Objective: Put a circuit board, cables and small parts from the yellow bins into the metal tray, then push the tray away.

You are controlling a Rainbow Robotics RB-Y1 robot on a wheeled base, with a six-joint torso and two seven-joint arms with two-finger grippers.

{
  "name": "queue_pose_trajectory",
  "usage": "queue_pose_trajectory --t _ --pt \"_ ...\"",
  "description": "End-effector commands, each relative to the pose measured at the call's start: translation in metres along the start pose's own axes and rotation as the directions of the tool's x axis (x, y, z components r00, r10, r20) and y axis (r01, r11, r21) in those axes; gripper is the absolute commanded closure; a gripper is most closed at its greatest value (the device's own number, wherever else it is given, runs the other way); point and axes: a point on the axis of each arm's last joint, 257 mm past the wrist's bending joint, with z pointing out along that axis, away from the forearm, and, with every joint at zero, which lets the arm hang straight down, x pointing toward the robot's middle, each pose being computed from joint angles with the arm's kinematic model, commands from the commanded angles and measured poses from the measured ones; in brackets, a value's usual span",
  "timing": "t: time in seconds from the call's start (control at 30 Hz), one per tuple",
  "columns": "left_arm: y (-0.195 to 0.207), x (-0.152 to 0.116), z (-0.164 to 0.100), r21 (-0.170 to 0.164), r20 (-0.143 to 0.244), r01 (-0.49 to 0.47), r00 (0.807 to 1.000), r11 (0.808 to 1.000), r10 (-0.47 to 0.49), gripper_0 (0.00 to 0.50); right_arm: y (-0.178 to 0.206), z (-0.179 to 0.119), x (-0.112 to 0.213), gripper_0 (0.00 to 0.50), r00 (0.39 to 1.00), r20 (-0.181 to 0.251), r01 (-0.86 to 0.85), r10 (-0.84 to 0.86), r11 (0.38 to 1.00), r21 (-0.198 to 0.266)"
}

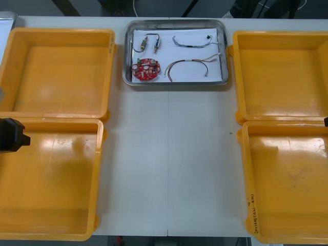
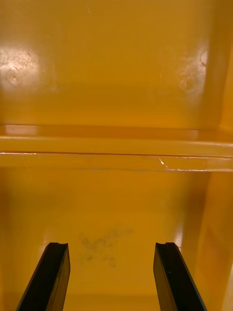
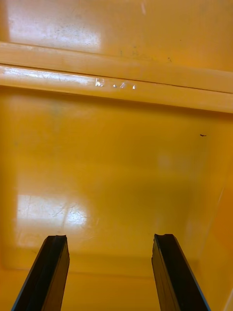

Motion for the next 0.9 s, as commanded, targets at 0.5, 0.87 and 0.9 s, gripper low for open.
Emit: queue_pose_trajectory --t 0.5,0.87,0.9 --pt "0.011 -0.001 -0.011 -0.040 0.015 -0.058 0.998 0.998 0.059 0.000 -0.006 -0.024 0.013 0.000 0.996 0.042 -0.075 0.075 0.997 -0.005" --pt "0.011 -0.001 -0.011 -0.040 0.015 -0.058 0.998 0.998 0.059 0.000 -0.011 -0.024 0.022 0.000 0.996 0.020 -0.090 0.090 0.996 0.007" --pt "0.011 -0.001 -0.011 -0.040 0.015 -0.058 0.998 0.998 0.059 0.000 -0.012 -0.024 0.023 0.000 0.996 0.017 -0.090 0.090 0.996 0.009"
